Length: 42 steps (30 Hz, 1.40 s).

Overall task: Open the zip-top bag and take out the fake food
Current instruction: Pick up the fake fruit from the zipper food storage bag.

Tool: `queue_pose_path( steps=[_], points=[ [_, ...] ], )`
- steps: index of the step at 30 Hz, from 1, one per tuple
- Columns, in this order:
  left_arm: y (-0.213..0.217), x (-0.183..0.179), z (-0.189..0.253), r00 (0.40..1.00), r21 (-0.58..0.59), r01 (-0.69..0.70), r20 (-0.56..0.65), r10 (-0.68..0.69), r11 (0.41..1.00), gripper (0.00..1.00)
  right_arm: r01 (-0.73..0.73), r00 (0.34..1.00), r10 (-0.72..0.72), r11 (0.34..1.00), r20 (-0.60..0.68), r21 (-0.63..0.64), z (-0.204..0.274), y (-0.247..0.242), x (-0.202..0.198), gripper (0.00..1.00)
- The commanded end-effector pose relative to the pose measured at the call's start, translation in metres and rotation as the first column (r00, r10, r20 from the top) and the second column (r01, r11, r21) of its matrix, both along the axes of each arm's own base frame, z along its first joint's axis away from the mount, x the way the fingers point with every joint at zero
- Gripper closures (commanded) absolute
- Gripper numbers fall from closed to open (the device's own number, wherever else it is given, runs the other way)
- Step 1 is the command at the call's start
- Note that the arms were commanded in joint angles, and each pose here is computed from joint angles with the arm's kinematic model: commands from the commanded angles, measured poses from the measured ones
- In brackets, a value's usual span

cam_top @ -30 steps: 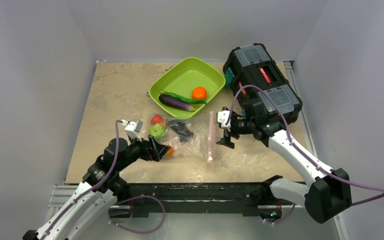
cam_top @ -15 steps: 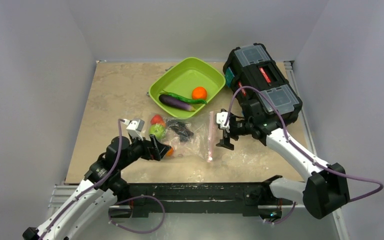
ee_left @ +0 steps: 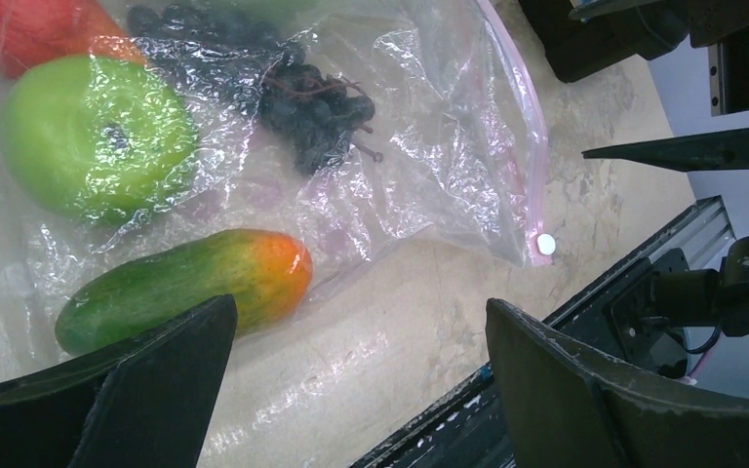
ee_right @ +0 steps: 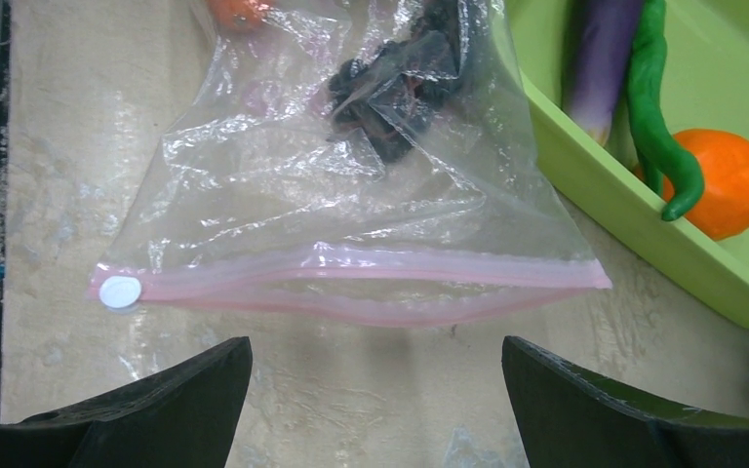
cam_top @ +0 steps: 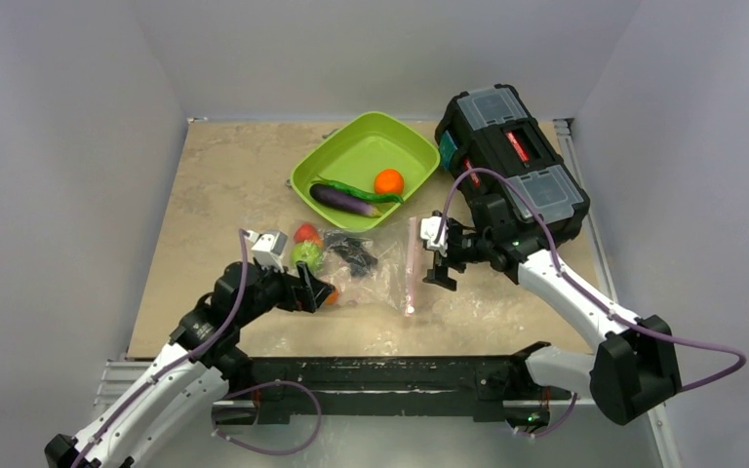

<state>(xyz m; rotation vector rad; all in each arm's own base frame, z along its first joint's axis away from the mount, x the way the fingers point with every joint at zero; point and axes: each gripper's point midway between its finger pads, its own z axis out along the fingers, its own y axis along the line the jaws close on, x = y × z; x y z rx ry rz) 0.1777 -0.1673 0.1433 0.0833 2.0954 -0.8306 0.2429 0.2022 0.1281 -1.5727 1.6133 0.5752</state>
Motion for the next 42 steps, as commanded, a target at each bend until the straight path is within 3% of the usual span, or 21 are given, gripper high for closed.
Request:
queue_pose_path(
  steps=[1,8,16,23,28,36,42],
  points=[
    [0.0,0.015,0.019,0.997,0.023,-0.014,0.075,0.013,1.0,0.02,0.061,0.994,-0.06,0.998,0.095,-0.004,0.011,-0.005,0.021,0.01],
    [-0.002,0.038,0.02,0.997,0.126,-0.033,0.075,0.023,0.991,0.03,0.095,0.984,-0.086,0.994,0.153,-0.055,-0.003,-0.013,0.032,0.02],
    [-0.006,0.07,0.023,0.994,0.227,-0.057,0.103,0.035,0.972,0.09,0.011,0.994,-0.002,0.996,0.106,-0.084,-0.017,0.014,0.032,0.14],
    [-0.007,0.104,0.017,0.989,0.299,-0.112,0.126,0.077,0.948,0.29,-0.061,0.993,0.075,0.987,0.094,-0.15,-0.036,0.033,0.036,0.31],
    [-0.012,0.122,0.001,0.994,0.341,-0.092,0.079,0.069,0.936,0.43,-0.1,0.992,0.109,0.987,0.068,-0.122,-0.036,0.051,0.034,0.38],
    [-0.016,0.128,-0.041,0.998,0.39,-0.046,-0.02,0.059,0.92,0.58,-0.041,0.999,0.039,0.995,-0.031,-0.09,-0.038,0.072,0.04,0.4],
    [-0.021,0.124,-0.069,0.996,0.382,-0.012,-0.079,0.046,0.924,0.62,0.043,0.99,-0.051,0.997,-0.128,-0.061,-0.042,0.075,0.04,0.37]
  ],
)
